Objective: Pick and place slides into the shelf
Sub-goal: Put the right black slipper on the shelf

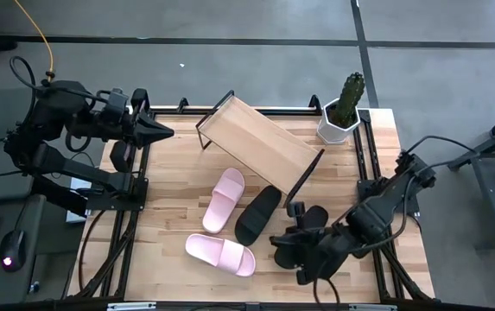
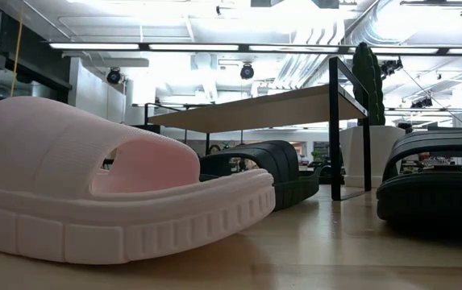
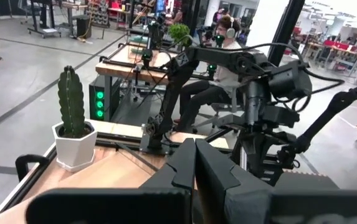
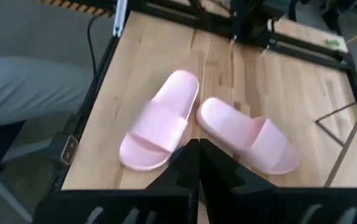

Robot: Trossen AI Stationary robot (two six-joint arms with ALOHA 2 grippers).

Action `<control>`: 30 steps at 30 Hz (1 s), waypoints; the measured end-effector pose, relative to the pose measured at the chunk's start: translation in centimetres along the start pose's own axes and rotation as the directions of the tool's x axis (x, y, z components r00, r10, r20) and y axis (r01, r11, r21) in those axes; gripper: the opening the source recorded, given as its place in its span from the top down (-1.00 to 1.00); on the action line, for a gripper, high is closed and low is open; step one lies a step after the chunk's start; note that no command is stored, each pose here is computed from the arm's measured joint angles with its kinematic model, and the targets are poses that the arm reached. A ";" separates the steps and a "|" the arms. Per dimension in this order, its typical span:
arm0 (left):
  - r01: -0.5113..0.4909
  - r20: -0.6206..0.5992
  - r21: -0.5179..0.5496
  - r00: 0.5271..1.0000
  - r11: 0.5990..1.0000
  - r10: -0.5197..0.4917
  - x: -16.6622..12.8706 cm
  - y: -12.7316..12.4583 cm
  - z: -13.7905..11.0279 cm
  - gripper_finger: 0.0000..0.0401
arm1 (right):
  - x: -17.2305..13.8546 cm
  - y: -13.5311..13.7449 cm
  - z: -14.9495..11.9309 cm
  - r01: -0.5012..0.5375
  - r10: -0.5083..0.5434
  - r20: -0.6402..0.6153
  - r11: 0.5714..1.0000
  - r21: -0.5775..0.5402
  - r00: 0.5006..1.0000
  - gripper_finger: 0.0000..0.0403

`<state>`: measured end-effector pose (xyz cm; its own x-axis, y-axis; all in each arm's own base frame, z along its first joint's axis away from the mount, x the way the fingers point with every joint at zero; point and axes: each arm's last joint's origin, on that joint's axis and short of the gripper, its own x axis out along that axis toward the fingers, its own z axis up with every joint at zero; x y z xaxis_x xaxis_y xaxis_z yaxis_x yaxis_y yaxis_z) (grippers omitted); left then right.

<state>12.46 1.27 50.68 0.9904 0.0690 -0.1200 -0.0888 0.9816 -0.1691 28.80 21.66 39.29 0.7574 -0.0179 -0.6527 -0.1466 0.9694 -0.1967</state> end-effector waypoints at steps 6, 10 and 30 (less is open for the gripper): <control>-0.001 -0.006 0.000 1.000 1.000 0.001 0.0 0.0 -0.1 1.00 | 0.9 1.3 -0.6 -0.010 0.011 -0.048 1.000 0.018 0.999 1.00; -0.001 -0.006 0.000 1.000 1.000 0.001 0.0 0.0 -0.1 1.00 | 1.0 2.1 -1.0 -0.013 0.015 -0.071 1.000 0.023 0.997 1.00; -0.003 -0.015 0.000 1.000 1.000 0.003 0.0 0.0 -0.1 1.00 | 0.8 3.6 -4.1 0.039 0.025 -0.337 0.983 0.180 0.941 1.00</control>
<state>12.44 1.27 50.53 0.9885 0.0690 -0.1348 -0.0915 0.9814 -0.1689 26.33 24.11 35.07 0.4947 -0.0754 -0.8658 0.0002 0.9962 -0.0867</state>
